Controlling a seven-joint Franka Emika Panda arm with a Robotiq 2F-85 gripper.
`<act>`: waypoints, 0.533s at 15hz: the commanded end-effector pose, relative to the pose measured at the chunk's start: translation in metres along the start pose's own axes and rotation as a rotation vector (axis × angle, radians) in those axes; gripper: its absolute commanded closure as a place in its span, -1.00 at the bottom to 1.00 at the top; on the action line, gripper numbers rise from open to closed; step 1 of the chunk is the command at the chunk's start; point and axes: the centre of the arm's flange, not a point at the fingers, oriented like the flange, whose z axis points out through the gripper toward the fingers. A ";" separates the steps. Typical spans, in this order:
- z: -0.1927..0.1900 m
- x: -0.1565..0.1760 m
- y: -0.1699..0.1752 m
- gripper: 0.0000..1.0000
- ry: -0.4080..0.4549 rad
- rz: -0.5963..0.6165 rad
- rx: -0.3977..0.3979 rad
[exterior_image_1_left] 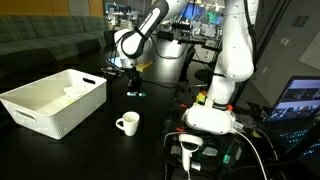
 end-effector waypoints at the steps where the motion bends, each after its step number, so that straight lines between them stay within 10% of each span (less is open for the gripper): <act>1: -0.028 -0.005 -0.015 0.77 -0.063 -0.193 0.007; 8: -0.044 0.024 -0.057 0.78 -0.222 -0.536 0.028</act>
